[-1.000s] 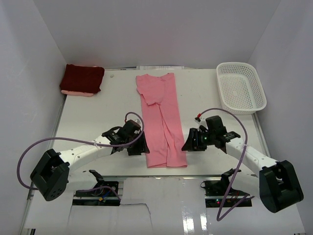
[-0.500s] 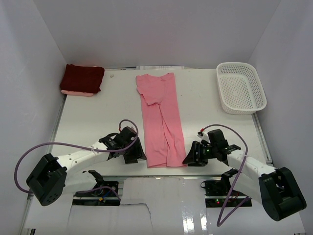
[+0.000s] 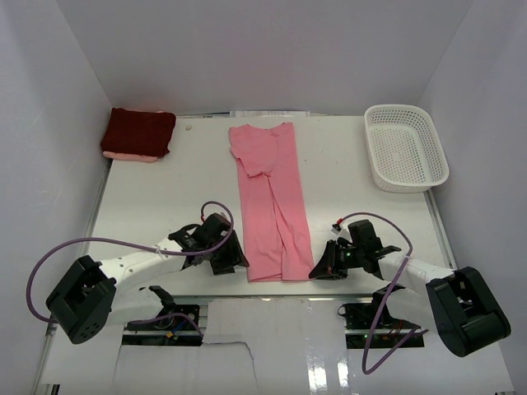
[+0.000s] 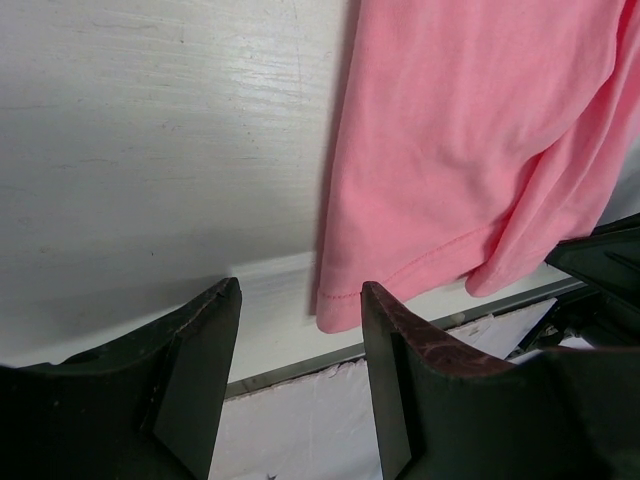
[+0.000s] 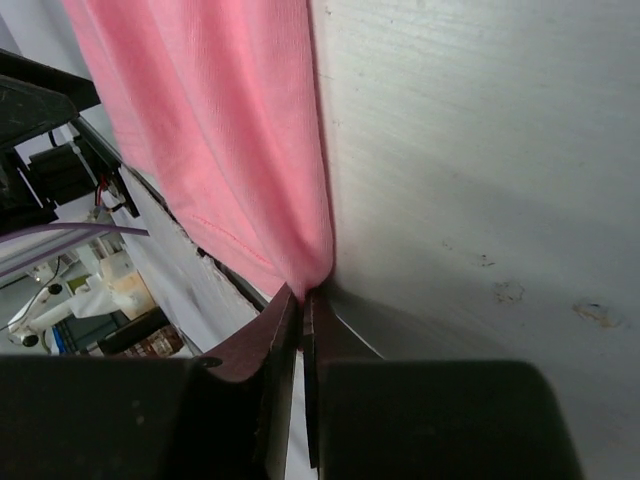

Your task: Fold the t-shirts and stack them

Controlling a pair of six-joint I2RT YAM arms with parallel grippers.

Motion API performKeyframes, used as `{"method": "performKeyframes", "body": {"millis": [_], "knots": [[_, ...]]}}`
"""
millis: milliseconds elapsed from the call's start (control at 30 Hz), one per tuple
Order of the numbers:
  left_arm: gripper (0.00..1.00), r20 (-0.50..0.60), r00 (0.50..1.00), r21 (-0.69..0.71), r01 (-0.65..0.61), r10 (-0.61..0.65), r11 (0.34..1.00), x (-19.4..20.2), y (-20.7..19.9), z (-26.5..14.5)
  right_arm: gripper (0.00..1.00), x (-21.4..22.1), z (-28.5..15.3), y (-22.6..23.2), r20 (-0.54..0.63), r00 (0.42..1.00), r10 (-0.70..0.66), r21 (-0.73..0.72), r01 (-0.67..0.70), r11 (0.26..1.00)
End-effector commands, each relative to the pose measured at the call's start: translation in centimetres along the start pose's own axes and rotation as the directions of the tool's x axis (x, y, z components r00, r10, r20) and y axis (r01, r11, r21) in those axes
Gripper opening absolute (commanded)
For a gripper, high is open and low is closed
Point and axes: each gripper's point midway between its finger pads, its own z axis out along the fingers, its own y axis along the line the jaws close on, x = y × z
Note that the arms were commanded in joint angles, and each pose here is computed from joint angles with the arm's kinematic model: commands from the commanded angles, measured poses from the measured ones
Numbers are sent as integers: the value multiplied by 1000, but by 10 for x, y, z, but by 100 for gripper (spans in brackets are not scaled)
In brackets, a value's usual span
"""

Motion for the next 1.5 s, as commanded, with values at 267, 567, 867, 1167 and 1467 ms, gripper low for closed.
{"method": "performKeyframes", "body": {"millis": [267, 567, 867, 1167, 1467], "knots": [[62, -54, 996, 65, 69, -65, 996, 16, -3, 11, 8, -3, 1, -17, 35, 999, -17, 74, 14, 997], [56, -96, 992, 55, 92, -86, 994, 32, 7, 21, 8, -2, 0, -17, 31, 999, -20, 76, 18, 997], [45, -130, 990, 11, 61, -59, 998, 45, 13, 30, 8, -1, 0, -17, 33, 999, -20, 73, 18, 997], [31, -112, 992, -18, 57, -59, 998, 43, 19, 26, 8, -1, -1, -17, 32, 999, -23, 74, 21, 997], [0, -109, 994, -54, 20, -26, 998, 43, 28, 16, 8, -2, -3, -15, 27, 999, -30, 80, 28, 996]]}}
